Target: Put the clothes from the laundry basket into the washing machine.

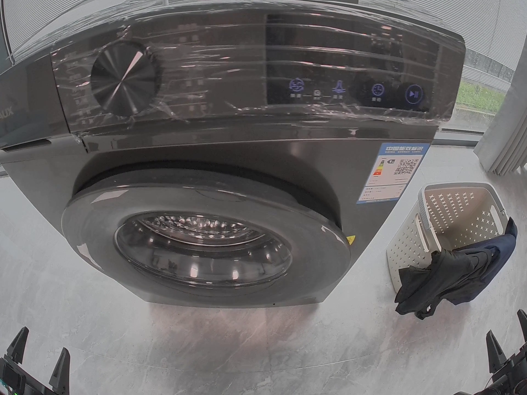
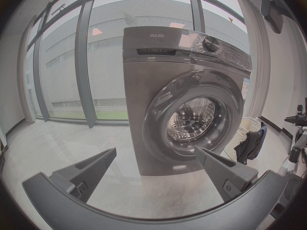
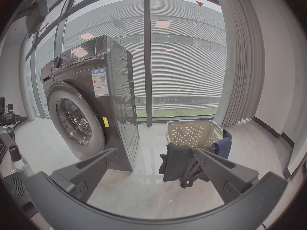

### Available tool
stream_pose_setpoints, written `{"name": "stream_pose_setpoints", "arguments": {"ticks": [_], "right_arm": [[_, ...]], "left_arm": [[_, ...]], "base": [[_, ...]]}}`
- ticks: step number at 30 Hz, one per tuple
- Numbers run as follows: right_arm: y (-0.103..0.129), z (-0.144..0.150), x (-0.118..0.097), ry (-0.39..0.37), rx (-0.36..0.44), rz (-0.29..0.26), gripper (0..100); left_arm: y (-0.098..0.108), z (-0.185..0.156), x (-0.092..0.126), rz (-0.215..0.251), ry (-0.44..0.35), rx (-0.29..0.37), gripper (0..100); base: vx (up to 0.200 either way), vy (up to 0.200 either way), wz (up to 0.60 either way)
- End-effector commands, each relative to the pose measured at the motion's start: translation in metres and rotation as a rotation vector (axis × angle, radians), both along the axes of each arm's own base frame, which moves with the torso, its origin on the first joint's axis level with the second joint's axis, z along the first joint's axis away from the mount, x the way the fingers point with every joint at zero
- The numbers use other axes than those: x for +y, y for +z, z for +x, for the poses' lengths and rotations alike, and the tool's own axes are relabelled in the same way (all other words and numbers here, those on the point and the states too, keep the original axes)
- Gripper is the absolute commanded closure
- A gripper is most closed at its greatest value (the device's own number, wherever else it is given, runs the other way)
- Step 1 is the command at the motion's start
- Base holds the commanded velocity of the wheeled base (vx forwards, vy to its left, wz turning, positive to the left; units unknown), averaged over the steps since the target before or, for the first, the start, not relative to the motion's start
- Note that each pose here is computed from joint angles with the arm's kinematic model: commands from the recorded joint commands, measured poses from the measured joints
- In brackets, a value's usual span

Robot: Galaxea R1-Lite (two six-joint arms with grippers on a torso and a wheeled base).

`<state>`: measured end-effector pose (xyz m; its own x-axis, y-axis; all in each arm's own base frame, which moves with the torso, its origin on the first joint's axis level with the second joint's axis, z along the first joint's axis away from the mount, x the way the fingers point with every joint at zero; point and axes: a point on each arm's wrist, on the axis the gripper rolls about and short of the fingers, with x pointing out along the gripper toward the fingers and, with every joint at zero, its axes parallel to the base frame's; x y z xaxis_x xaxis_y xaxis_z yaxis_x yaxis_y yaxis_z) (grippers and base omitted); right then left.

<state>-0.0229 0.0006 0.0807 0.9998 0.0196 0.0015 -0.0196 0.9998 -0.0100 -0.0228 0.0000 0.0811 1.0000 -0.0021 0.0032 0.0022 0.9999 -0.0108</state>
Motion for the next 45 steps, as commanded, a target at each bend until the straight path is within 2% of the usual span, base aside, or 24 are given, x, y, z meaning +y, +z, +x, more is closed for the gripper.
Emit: {"name": "stream_pose_setpoints", "arguments": {"ticks": [1,41,45], "right_arm": [[-0.0052,0.0003,0.0,0.0,0.005,-0.001,0],[-0.0052,0.0004,0.0,-0.001,0.006,-0.001,0],[-0.0052,0.0004,0.0001,-0.003,0.006,-0.001,0]], "left_arm": [[-0.0052,0.0,0.0,-0.001,0.001,-0.001,0],[-0.0052,0.0,0.0,-0.006,-0.001,-0.001,0],[-0.0052,0.0,0.0,-0.004,0.001,-0.001,0]], "base": [[0.0,0.0,0.0],[0.0,0.0,0.0],[0.0,0.2,0.0]]}}
